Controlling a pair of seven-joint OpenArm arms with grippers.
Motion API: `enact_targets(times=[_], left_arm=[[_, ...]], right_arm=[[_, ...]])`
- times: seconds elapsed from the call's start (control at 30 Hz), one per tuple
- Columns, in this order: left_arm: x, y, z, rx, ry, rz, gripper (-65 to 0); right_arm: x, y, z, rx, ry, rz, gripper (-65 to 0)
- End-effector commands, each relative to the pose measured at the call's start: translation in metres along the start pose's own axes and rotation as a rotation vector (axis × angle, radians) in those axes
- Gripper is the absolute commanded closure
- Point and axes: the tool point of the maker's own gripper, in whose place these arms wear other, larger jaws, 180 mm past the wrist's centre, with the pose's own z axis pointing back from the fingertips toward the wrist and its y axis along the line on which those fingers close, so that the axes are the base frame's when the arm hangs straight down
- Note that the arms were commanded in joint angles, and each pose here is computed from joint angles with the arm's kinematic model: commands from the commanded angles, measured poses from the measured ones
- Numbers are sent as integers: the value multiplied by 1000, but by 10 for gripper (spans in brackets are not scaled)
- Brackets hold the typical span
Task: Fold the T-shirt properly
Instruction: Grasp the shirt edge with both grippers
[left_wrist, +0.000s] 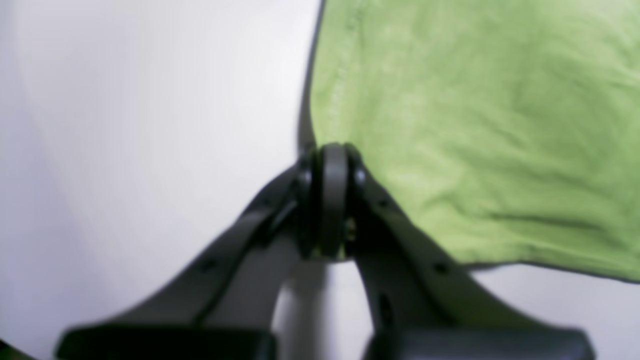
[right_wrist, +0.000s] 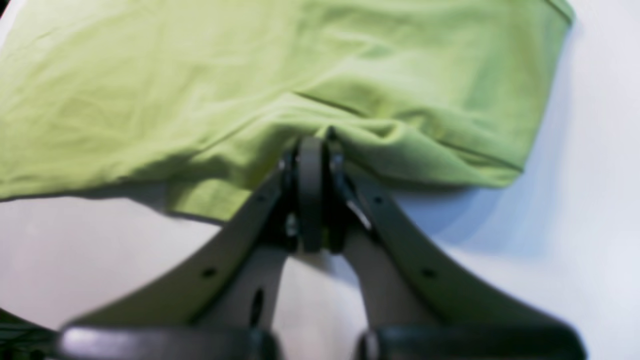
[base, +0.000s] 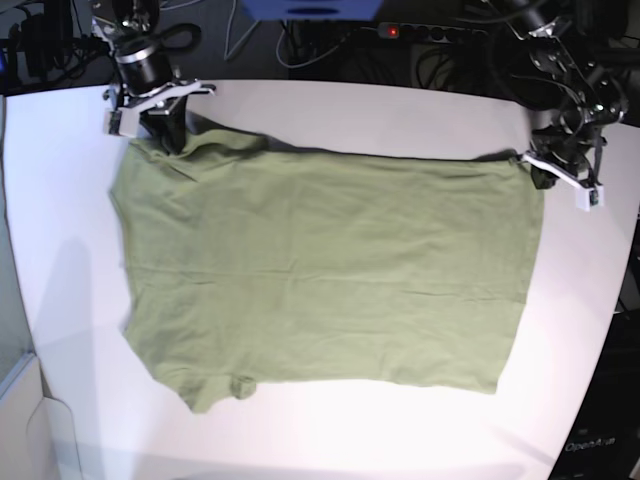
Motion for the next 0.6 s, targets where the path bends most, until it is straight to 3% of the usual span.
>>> enact_targets(times=[0.0, 0.2, 0.57], left_arm=[[20, 3, 5, 8, -58, -21, -18], [33, 2, 10, 15, -47, -47, -18], [64, -5, 6, 8, -108, -55, -18]], right_arm=[[21, 5, -2, 23, -67, 11, -6], [35, 9, -4, 43, -96, 28, -6], [70, 19, -43, 82, -99, 62, -6]])
